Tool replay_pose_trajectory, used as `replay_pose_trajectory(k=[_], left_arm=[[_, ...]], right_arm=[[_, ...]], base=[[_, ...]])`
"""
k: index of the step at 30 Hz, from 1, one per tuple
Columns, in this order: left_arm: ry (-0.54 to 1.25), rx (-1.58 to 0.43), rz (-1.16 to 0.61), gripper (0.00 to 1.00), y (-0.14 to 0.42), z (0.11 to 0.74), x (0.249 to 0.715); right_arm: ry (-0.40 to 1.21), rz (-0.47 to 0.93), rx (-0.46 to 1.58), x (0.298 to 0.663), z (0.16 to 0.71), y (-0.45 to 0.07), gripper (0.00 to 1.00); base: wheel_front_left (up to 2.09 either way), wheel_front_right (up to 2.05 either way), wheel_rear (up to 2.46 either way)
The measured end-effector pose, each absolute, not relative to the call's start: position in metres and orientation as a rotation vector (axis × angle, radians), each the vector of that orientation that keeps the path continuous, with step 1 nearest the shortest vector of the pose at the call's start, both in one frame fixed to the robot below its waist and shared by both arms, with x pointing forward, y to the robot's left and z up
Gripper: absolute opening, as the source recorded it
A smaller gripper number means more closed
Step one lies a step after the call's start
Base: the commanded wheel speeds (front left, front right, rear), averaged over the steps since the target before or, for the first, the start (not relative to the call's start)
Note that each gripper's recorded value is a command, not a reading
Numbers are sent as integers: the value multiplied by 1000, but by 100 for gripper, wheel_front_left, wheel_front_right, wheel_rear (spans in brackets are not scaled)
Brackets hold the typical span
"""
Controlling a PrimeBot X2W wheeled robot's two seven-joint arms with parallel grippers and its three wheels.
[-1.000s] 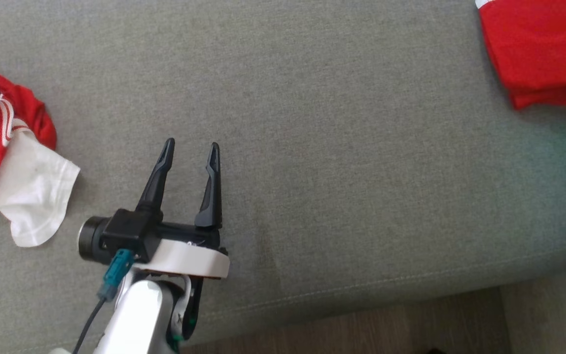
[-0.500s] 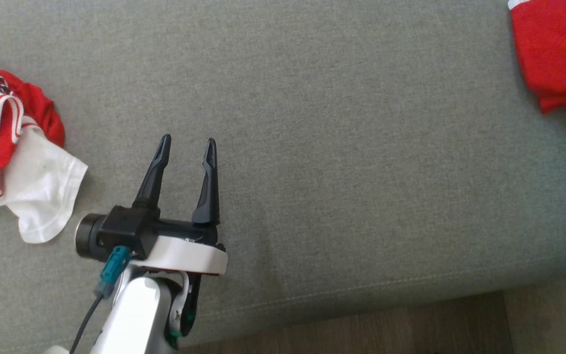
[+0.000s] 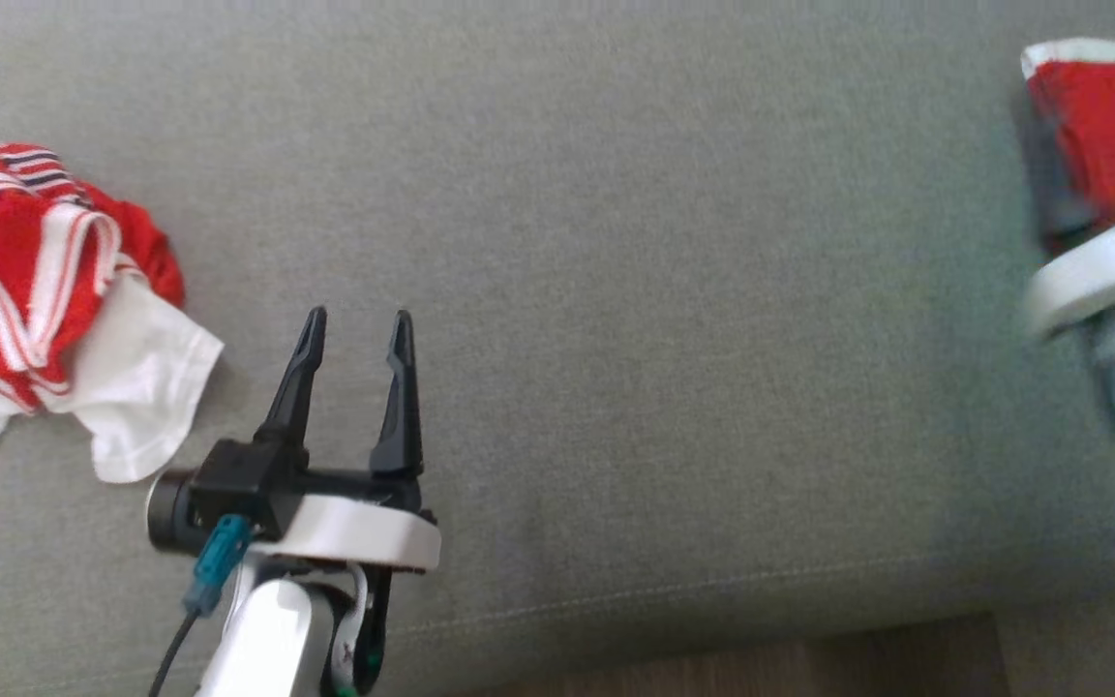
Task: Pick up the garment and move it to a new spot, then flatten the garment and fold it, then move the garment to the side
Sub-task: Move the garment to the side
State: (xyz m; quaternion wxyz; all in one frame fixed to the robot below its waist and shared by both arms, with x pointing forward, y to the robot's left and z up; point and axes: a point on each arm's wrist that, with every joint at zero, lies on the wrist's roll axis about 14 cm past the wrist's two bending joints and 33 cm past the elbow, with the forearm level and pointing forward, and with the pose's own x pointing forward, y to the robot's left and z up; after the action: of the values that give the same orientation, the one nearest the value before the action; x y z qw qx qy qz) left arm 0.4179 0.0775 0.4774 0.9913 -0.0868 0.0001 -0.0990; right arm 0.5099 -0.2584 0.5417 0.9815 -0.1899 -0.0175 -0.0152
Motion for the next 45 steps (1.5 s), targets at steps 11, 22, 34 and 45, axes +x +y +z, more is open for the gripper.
replay_pose_trajectory(k=[11,22,34,45], left_arm=[[-56,-162,-11,100,128,503,381],[-115,-130,53,100,155,522,336],[-58,-123,25,100,157,501,312],[-51,-118,26,100,158,499,313]], right_arm=[[-123,219,0,452,522,-134,100],[-129,213,132,398,524,-129,100],[-82,168,153,361,509,-143,100],[-82,155,163,358,509,-147,100]], base=[[0,0,0],[0,0,0],[0,0,0],[0,0,0]])
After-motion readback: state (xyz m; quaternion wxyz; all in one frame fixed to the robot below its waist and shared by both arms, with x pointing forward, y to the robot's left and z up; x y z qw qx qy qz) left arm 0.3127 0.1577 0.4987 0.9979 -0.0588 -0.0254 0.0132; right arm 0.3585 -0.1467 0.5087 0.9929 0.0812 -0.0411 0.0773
